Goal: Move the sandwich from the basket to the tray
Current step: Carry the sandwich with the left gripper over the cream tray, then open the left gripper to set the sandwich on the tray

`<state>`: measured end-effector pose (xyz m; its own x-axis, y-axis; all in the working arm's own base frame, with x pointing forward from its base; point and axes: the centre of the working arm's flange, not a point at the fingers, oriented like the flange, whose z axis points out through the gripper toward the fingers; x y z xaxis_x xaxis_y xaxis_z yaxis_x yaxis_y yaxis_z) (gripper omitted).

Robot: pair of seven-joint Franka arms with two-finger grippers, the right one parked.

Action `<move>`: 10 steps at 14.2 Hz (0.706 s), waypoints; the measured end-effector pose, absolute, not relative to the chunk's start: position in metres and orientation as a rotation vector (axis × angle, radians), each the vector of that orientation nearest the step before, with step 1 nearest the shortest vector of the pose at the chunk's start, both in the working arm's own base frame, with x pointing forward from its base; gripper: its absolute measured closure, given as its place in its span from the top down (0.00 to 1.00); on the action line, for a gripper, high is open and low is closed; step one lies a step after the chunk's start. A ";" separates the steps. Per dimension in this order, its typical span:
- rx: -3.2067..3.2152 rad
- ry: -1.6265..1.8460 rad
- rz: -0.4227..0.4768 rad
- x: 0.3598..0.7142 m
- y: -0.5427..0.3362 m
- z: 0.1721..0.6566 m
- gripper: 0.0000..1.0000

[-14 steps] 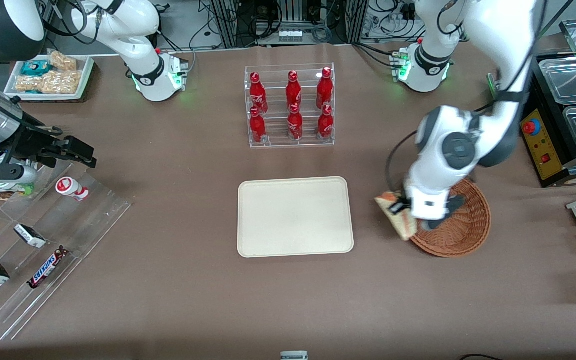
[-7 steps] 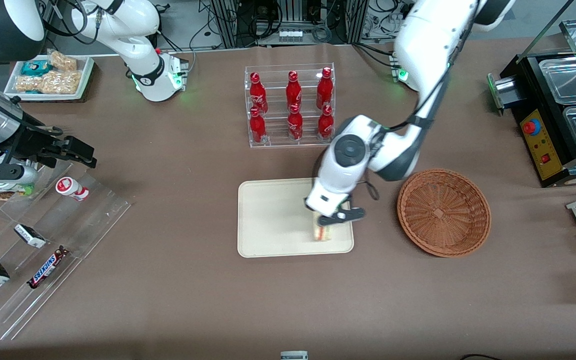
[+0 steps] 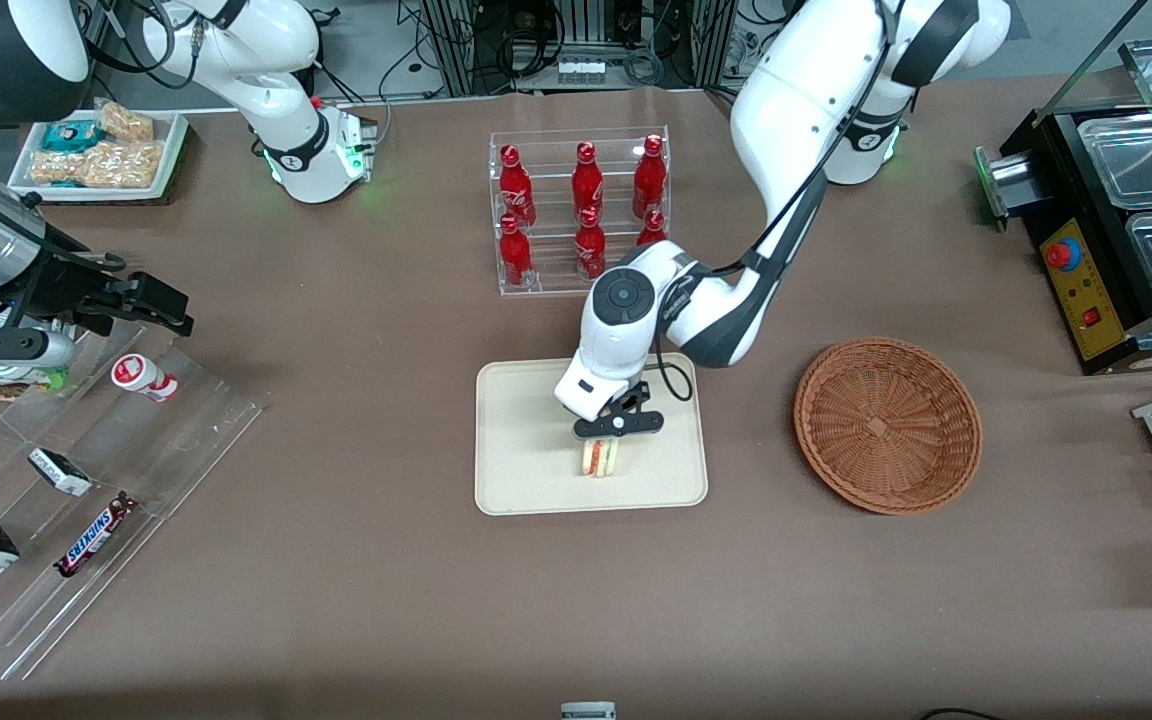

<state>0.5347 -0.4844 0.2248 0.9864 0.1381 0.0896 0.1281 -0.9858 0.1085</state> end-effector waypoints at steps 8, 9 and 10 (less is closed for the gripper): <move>3.056 0.262 0.193 0.549 -0.474 0.339 1.00; 3.082 0.289 0.196 0.551 -0.461 0.369 1.00; 3.106 0.329 0.195 0.553 -0.443 0.397 1.00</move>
